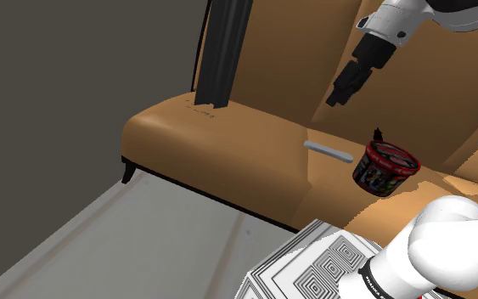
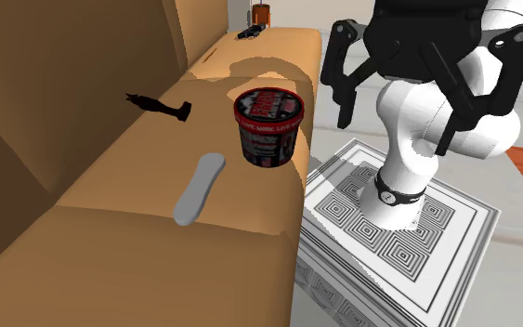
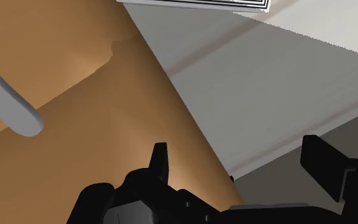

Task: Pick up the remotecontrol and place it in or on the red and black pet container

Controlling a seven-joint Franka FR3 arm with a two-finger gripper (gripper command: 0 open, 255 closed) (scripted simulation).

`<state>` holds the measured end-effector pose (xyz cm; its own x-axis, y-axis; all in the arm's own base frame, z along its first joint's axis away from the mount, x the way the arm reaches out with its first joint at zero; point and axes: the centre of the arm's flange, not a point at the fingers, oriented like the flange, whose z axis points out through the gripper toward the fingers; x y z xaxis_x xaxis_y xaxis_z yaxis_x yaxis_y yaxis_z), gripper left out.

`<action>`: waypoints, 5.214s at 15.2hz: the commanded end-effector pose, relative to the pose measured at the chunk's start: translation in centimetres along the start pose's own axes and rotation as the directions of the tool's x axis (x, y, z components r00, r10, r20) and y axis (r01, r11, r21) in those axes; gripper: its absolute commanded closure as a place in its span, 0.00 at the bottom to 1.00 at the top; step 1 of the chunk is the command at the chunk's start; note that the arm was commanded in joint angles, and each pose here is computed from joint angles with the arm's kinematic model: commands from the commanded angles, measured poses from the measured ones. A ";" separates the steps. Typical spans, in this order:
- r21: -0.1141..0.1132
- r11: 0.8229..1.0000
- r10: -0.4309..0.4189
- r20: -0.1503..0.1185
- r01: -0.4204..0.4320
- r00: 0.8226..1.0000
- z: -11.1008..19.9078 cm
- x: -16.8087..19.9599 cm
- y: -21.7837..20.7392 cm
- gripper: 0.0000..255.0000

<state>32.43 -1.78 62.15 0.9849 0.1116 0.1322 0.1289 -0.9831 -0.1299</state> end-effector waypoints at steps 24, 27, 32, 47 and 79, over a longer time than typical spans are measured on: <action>-0.019 0.955 -0.292 0.133 0.297 0.947 15.2 0.1 25.4 0.00; -0.018 0.942 -0.328 0.151 0.335 0.932 17.1 0.5 28.7 0.00; -0.015 0.918 -0.387 0.180 0.396 0.904 20.3 1.5 34.2 0.00; -0.015 0.912 -0.401 0.187 0.411 0.897 25.0 1.1 35.9 0.00; -0.015 0.912 -0.401 0.187 0.411 0.897 14.7 2.5 34.6 1.00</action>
<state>40.96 -33.44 43.07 0.8530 0.5218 -0.0129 0.5206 -0.8523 -0.0497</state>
